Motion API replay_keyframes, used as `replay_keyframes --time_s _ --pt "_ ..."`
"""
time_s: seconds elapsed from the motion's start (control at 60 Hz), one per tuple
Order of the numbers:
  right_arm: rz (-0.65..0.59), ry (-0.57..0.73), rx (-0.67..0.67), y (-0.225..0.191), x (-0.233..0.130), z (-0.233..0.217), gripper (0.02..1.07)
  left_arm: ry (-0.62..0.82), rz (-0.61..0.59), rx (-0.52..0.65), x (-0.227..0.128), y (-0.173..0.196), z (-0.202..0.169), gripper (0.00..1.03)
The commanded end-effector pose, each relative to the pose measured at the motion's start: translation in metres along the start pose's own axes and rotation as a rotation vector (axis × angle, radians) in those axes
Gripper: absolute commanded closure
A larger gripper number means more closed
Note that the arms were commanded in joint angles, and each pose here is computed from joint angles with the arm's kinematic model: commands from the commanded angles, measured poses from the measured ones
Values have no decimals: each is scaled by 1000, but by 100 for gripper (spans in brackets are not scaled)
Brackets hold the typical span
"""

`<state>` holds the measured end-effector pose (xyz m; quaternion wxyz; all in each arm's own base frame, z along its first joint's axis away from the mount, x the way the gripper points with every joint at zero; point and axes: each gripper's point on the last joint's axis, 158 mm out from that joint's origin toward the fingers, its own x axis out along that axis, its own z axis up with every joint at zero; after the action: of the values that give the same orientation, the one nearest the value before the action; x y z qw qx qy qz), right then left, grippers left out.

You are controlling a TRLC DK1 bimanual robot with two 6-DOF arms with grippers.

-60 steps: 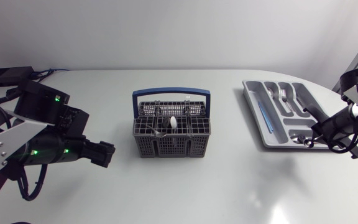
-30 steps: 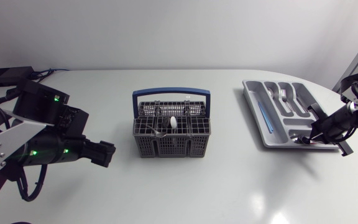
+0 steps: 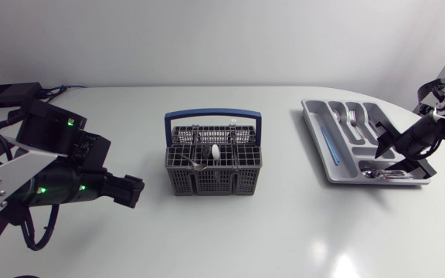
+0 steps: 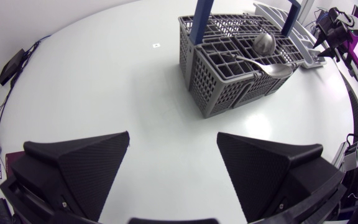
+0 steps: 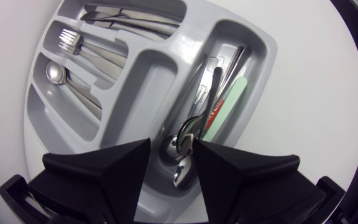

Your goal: Unload the cutlery basket into the drawer organizer.

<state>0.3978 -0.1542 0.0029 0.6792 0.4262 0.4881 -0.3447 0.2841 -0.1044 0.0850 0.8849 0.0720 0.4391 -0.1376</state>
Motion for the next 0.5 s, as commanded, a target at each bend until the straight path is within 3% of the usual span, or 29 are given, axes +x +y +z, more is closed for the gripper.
replay_keyframes --time_s 0.0,0.117,0.2,0.483 --pt "6 -17 -78 7 -7 -6 39 5 -1 -6 -2 -1 -4 5" --pt "79 -77 -175 24 -29 -18 20 -7 -2 1 -4 -3 0 5" --pt "126 -110 -231 34 -46 -31 13 -20 -6 8 -6 -6 6 5" --pt "245 -164 -506 67 -89 -92 13 -76 -15 38 -17 -13 31 5"
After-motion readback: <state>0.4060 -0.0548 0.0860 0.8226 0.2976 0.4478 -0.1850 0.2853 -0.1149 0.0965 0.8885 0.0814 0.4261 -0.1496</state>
